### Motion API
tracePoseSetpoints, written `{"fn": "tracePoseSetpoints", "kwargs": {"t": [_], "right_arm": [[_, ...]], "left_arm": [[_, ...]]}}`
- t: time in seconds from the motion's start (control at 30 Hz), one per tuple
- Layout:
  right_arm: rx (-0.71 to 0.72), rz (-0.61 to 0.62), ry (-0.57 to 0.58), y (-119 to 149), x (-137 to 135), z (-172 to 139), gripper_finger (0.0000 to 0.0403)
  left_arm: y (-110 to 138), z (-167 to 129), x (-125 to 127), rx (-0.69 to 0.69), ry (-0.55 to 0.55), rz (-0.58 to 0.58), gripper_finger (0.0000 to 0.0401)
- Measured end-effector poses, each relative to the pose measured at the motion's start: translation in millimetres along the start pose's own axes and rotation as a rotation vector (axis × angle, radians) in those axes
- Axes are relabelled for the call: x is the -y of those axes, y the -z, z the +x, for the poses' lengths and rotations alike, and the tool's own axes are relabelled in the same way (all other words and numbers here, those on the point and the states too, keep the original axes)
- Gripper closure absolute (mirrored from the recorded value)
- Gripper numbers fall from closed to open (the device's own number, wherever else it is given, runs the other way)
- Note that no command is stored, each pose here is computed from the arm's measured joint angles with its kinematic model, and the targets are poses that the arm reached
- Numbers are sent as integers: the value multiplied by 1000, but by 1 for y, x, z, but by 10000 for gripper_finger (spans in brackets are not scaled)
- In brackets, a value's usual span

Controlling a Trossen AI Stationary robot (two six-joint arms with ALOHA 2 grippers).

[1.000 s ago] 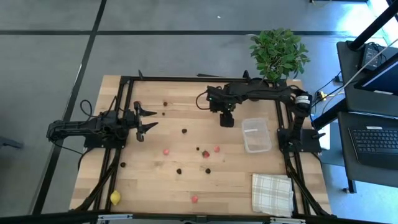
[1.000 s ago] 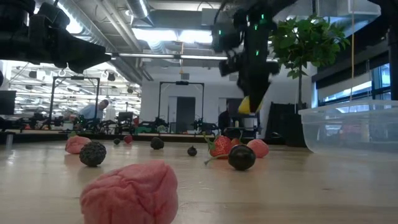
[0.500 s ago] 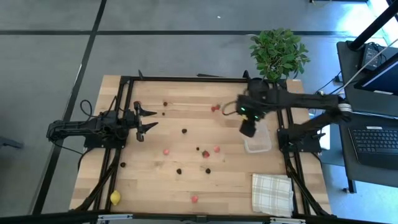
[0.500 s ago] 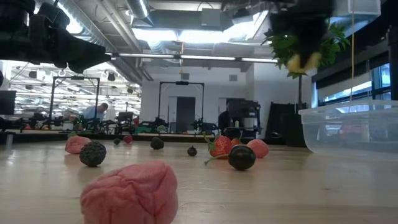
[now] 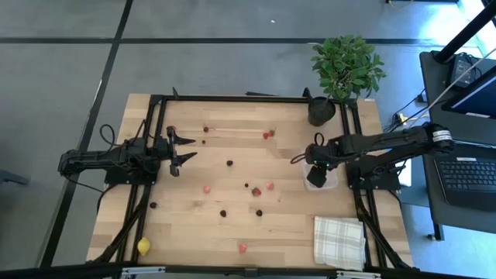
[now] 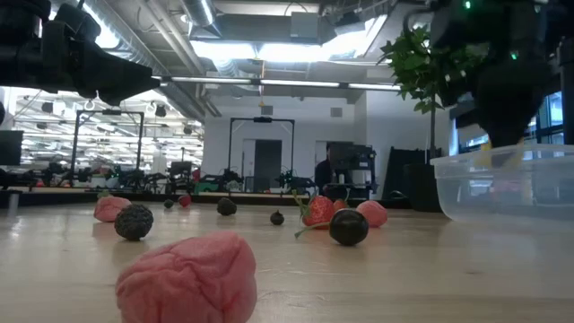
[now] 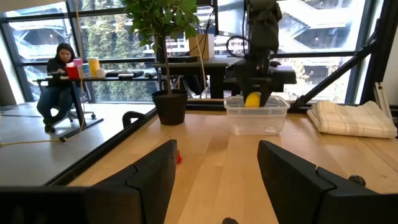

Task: Pick and placing Produce into tupperware
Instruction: Put the top lemon into the transparent bin

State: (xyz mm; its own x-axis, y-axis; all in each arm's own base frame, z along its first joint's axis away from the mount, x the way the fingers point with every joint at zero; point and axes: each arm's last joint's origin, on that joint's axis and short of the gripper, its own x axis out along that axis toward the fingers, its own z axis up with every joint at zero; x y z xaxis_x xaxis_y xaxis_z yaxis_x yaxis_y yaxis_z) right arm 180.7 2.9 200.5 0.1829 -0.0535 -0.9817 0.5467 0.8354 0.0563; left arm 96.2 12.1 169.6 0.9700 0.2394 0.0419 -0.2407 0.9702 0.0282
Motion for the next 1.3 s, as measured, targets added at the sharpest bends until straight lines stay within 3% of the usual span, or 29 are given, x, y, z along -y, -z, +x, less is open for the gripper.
{"fn": "tracePoseSetpoints", "kwargs": {"t": [0.27,1.3], "right_arm": [[20,-5,-24,9,4,26,189],[26,-30,-30,9,4,27,172]], "left_arm": [[0,0,0,0,0,0,183],[0,0,0,-1,0,-1,183]]}}
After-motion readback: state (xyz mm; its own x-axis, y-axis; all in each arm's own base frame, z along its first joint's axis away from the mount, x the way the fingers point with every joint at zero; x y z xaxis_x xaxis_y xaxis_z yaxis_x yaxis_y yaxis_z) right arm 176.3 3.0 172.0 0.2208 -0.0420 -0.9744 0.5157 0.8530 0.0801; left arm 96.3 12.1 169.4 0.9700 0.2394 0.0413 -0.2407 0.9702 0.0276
